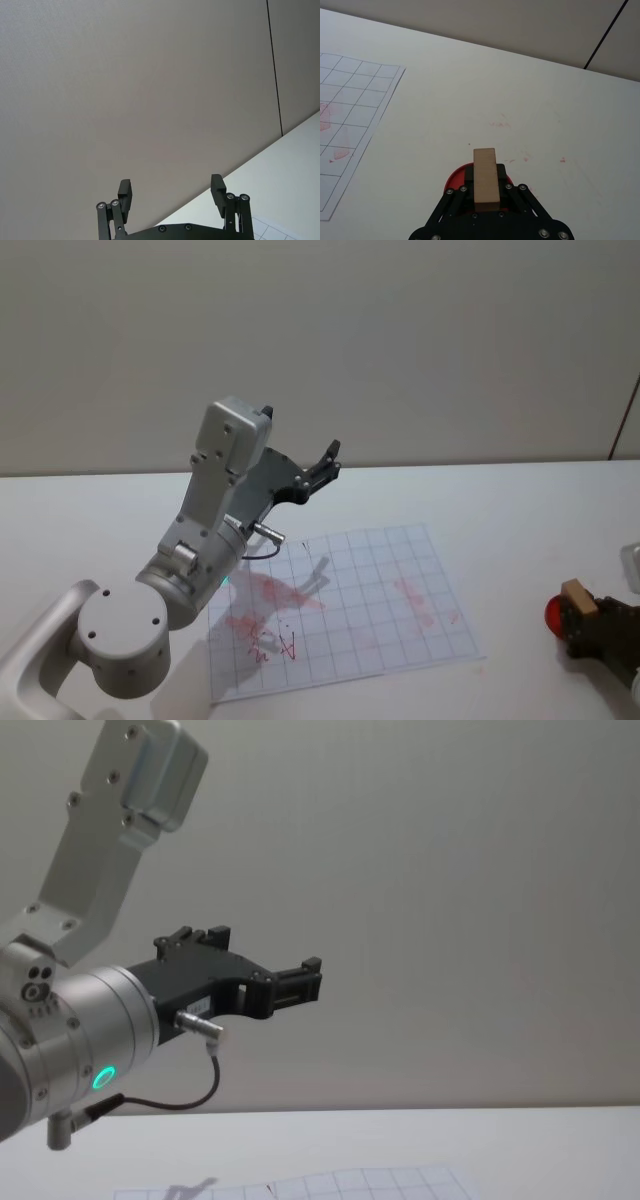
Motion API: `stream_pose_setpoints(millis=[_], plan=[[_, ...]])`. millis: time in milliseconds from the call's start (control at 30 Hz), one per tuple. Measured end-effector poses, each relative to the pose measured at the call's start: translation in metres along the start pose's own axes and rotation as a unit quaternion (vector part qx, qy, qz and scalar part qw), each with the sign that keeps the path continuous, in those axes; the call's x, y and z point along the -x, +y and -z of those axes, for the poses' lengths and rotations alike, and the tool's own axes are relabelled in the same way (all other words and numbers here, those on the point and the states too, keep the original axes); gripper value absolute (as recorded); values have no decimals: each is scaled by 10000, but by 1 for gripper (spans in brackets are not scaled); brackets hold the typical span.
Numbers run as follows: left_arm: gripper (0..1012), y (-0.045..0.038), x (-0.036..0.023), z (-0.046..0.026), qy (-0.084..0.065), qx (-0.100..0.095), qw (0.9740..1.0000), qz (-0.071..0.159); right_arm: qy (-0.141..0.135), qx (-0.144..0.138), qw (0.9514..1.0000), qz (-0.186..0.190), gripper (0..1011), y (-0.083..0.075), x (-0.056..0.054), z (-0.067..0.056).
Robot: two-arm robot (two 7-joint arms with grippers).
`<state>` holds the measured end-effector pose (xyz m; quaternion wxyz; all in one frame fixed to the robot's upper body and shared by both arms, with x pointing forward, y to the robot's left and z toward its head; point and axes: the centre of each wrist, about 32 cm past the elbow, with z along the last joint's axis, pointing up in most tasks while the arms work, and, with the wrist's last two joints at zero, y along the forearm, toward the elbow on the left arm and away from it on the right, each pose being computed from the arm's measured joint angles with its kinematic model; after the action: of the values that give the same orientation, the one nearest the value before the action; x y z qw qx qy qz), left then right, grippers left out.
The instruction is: Use the one hand to pick up the stamp and affix it onto the A4 paper.
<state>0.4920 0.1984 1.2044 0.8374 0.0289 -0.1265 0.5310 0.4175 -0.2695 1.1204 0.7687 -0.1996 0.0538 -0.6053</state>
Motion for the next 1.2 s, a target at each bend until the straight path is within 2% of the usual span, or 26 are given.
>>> stream_pose_setpoints(millis=[67, 367, 700, 733, 867, 1200], plan=[[1001, 0, 0, 0, 0, 0, 10000, 0, -2, 2, 10000, -2, 220, 3, 0, 0], [1001, 0, 0, 0, 0, -1, 10000, 0, -14, -54, 10000, -35, 220, 7, 2, -10], [1001, 0, 0, 0, 0, 0, 10000, 0, -61, -550, 9980, -302, 220, 17, 12, -182], [1001, 0, 0, 0, 0, 0, 10000, 0, -70, -688, 9967, -416, 220, 21, 24, -238], [1001, 0, 0, 0, 0, 0, 10000, 0, -65, -897, 9941, -613, 220, 40, 53, -336], [1001, 0, 0, 0, 0, 0, 10000, 0, -32, -1235, 9845, -1245, 220, 132, 173, -548]])
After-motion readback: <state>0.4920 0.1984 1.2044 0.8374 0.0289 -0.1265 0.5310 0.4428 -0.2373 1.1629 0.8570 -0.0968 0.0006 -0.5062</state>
